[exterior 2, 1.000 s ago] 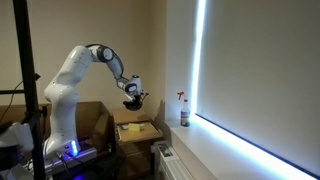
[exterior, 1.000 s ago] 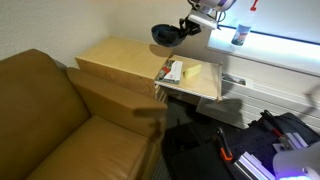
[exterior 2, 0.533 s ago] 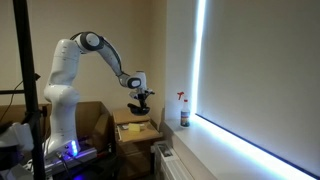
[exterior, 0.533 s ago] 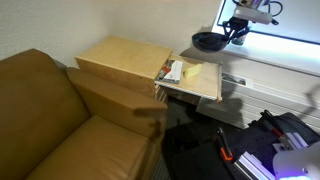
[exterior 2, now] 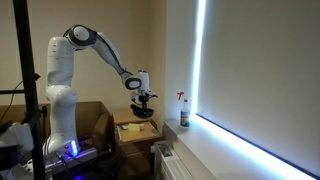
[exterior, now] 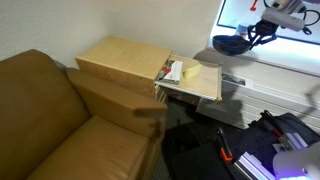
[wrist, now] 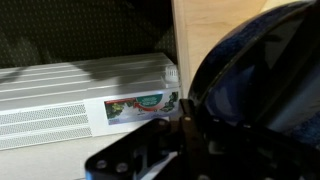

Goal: Remove the bowl from the nightstand and place it on the windowsill

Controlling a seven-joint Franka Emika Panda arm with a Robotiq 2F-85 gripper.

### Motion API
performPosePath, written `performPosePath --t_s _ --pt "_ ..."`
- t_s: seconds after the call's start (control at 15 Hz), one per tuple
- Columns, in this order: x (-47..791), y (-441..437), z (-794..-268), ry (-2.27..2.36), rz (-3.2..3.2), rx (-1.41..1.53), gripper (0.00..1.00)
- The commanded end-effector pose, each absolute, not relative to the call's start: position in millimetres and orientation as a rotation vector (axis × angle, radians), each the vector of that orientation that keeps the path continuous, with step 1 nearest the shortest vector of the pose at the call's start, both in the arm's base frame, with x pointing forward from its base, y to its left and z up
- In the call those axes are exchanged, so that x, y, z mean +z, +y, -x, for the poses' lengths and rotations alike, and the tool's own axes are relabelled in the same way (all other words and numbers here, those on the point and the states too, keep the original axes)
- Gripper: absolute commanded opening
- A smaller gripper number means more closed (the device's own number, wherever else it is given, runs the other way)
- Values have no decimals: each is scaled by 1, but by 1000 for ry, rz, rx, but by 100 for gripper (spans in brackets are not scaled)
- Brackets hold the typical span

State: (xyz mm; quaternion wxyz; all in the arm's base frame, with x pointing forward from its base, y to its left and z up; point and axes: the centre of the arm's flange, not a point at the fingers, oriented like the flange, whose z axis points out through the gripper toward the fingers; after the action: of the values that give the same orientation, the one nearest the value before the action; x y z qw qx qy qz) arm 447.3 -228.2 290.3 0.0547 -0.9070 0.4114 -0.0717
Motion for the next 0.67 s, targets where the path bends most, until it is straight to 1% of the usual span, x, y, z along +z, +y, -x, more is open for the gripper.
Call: performPosePath --t_s 0.0,0.07,0.13,0.2,0.47,0.6 --pt "287 -223 -450 1243 2757 -207 2" --pt "277 -216 -449 1308 2783 -304 2" --pt "237 -201 -509 1388 2759 -342 2" --pt "237 -223 -521 1454 2702 -412 2" --pt "217 -271 -570 1686 2519 -518 2" --pt "221 -312 -581 1786 2466 -592 2"
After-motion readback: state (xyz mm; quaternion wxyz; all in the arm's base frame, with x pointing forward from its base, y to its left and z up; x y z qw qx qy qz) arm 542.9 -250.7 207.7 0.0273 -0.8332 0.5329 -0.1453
